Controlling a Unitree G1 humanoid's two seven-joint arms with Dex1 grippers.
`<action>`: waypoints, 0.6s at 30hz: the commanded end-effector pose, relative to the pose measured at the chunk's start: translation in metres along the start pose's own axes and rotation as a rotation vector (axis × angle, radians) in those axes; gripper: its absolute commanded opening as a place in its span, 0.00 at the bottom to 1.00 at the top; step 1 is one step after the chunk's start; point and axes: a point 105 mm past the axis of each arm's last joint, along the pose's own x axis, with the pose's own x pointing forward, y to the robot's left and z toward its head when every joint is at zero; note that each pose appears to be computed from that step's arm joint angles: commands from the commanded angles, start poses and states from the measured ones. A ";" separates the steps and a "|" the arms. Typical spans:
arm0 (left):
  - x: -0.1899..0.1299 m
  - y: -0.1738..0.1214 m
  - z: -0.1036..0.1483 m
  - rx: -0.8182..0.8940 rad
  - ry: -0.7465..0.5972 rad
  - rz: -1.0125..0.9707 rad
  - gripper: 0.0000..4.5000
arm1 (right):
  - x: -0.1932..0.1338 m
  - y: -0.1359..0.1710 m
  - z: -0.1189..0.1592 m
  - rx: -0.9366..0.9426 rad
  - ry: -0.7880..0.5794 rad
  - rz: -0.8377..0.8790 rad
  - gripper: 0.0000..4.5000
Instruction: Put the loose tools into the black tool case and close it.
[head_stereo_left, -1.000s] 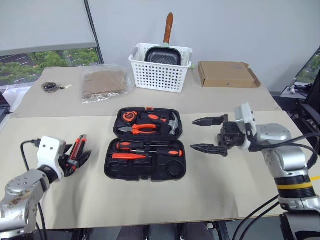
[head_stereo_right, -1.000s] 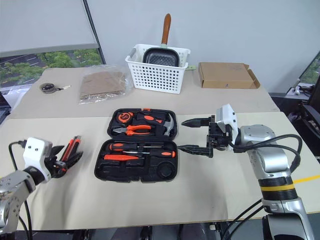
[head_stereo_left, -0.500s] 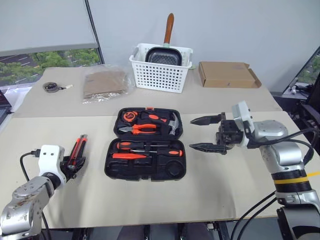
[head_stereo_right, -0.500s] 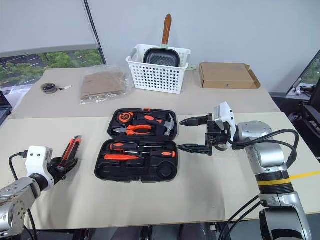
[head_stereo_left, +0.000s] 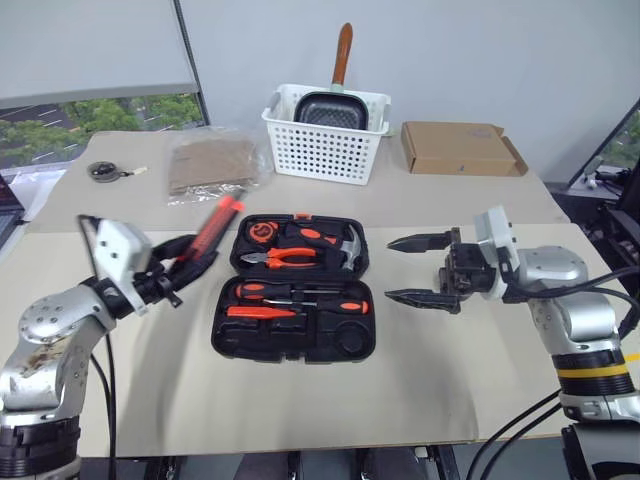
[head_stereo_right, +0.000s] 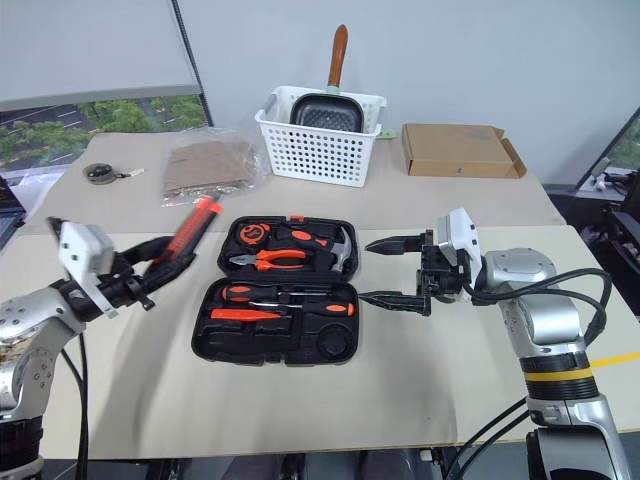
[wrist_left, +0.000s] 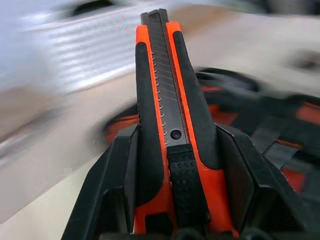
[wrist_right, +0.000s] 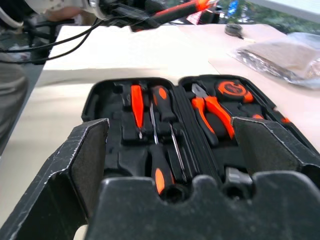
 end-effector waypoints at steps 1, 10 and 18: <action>0.009 -0.023 -0.001 0.140 0.087 -0.266 0.39 | -0.008 0.000 0.016 -0.054 -0.016 -0.032 1.00; 0.014 -0.042 -0.028 0.260 0.281 -0.558 0.39 | -0.017 0.008 0.015 -0.052 0.007 -0.082 1.00; 0.011 -0.043 -0.043 0.264 0.357 -0.633 0.39 | -0.018 0.010 0.016 -0.052 0.011 -0.091 1.00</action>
